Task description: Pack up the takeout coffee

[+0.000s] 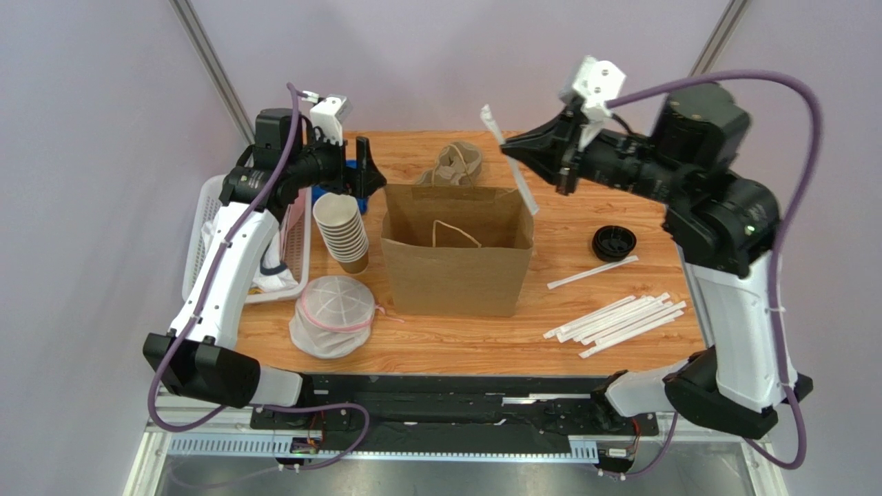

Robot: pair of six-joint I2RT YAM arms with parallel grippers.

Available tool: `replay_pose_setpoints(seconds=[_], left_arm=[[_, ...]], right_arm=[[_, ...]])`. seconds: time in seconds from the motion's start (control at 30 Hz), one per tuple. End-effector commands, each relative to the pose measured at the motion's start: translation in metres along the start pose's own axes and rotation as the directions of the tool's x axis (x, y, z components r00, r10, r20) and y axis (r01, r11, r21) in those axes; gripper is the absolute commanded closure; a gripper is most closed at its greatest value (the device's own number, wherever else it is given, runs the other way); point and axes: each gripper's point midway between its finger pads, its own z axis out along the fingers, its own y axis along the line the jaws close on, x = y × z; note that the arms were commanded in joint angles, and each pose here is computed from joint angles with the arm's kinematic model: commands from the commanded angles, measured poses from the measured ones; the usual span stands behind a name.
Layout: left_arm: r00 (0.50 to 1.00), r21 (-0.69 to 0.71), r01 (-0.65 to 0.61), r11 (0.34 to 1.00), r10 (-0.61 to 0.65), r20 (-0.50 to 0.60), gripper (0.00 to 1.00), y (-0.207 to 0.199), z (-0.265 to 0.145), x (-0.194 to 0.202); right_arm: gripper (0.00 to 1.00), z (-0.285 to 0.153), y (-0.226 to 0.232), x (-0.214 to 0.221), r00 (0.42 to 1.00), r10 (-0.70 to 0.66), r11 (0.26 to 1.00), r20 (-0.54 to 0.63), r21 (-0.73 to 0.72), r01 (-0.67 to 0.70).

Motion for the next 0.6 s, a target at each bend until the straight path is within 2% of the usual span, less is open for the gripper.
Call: replay_pose_setpoints(seconds=[0.0, 0.23, 0.57], left_arm=[[0.994, -0.003, -0.051, 0.999, 0.051, 0.1, 0.05, -0.01, -0.025, -0.022], [0.99, 0.011, -0.02, 1.0, 0.018, 0.138, 0.05, -0.017, -0.033, -0.016], [0.987, -0.002, -0.028, 1.0, 0.028, 0.159, 0.04, -0.016, -0.039, -0.018]], right_arm=[[1.0, 0.05, 0.023, -0.003, 0.988, 0.136, 0.985, 0.069, -0.111, -0.128], [1.0, 0.086, 0.03, 0.009, 0.993, 0.096, 0.984, 0.067, -0.155, -0.085], [1.0, 0.098, 0.05, 0.083, 0.984, 0.115, 0.967, -0.136, -0.213, -0.142]])
